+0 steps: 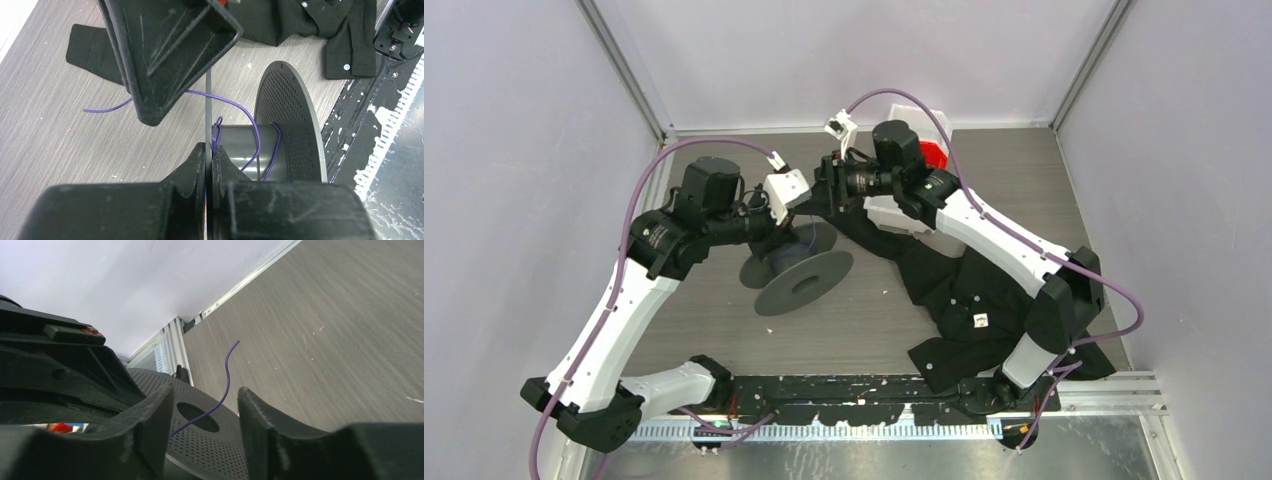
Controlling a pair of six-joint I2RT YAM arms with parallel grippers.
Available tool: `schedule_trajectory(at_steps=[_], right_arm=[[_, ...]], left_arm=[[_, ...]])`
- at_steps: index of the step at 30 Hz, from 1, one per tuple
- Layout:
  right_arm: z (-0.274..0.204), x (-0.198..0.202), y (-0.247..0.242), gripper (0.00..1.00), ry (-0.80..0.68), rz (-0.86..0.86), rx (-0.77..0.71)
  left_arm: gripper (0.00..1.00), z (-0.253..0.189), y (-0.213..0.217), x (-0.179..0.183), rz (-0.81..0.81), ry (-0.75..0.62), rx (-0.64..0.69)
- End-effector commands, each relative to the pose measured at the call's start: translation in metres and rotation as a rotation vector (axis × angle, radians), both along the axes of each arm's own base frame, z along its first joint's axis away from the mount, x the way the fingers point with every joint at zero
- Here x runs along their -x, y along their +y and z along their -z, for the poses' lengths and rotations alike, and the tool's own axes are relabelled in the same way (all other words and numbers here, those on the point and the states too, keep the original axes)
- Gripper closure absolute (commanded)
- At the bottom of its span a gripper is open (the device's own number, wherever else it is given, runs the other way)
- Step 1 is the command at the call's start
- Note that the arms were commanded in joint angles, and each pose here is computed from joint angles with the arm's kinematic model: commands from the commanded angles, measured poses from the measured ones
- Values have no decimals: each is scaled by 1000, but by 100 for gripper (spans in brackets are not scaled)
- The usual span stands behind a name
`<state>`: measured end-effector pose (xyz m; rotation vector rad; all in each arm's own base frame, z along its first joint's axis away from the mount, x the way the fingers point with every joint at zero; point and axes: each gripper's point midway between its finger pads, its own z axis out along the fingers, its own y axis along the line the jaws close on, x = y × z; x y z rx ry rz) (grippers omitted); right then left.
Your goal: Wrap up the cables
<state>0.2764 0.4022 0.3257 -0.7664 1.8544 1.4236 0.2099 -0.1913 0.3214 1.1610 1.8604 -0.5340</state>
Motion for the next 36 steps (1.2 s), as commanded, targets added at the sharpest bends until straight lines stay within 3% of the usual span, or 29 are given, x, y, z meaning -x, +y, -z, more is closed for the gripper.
schedule_trajectory(at_steps=[1,8,13,18,19,22,27,30,36], right_arm=[[0,10,2,59,15,-66,27],[21,4,-16,98,59,-4,70],[27,11,-33,99,40,12,73],[42,19,-53,99,-21,27,111],[43,17,-58,97,-49,51,112],[30,8,-82,69,-191,133,73],[22,-2,-118,40,-577,239,-17],[12,-9,-129,35,-698,237,-11],[-17,-17,-165,33,-623,183,-87]], left_arm=[[100,-27,-3,-6,-3,-112,58],[100,-20,-4,-7,6,-94,44],[100,-20,-9,-9,20,-44,89],[100,-38,-8,-11,60,76,232],[100,-38,-9,-10,74,95,241],[100,-37,-17,-1,161,150,258],[100,-44,-28,12,284,193,309],[100,-63,-33,20,344,163,364],[100,-120,-43,36,477,145,477]])
